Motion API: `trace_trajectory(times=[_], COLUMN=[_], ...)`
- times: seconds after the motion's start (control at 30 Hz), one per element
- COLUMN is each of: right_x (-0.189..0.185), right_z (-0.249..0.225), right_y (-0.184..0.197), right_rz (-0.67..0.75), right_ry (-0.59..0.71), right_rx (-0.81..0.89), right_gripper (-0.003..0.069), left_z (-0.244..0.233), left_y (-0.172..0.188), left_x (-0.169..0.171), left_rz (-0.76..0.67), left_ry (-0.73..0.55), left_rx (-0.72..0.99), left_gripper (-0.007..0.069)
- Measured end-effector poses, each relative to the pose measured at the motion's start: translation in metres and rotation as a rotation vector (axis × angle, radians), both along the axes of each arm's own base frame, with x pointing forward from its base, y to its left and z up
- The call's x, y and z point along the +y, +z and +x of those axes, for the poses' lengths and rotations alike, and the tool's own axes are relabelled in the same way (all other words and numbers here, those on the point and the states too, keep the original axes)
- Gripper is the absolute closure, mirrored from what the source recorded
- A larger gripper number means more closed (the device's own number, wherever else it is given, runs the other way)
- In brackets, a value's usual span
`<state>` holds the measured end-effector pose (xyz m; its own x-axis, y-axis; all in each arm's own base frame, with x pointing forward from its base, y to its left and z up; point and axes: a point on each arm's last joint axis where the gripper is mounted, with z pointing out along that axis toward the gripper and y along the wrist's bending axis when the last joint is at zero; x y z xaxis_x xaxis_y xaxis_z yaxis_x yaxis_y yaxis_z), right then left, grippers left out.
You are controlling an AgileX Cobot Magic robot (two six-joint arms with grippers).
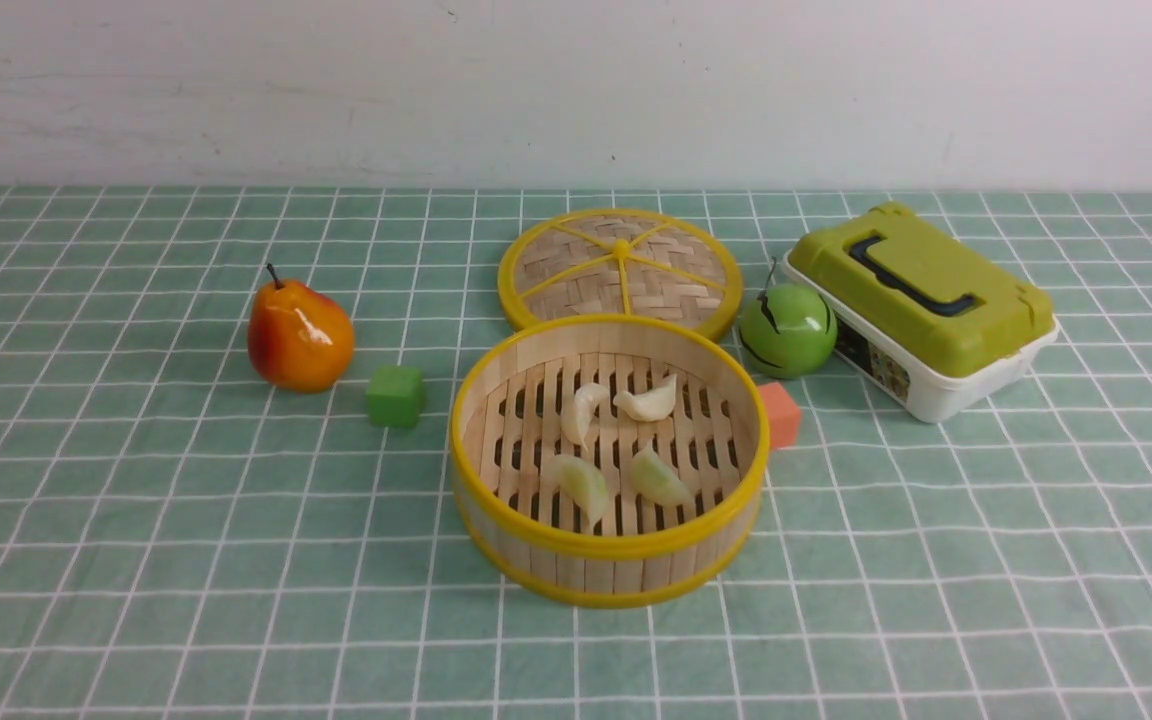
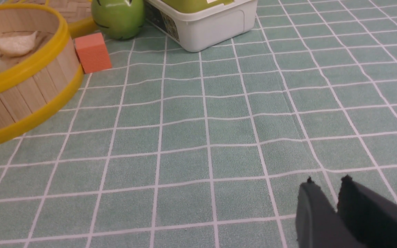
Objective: Put the dumplings into the steamer on the table with the blue tablecloth.
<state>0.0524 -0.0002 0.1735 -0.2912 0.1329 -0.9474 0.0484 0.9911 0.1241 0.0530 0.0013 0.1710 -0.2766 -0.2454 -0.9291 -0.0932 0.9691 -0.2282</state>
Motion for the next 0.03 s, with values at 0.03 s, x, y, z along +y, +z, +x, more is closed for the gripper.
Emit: trace_trajectory(times=[0.03], right_x=[0.0000], right_z=[0.0000], right_y=[0.0000], right_rz=[0.000], right_ry=[0.000], right_rx=[0.000], right_gripper=[0.0545], left_z=[0.0000], left_y=[0.0000], left_x=[0.0000], left_rz=[0.000], left_ry=[0.000], left_rx=[0.000], left_gripper=[0.0623])
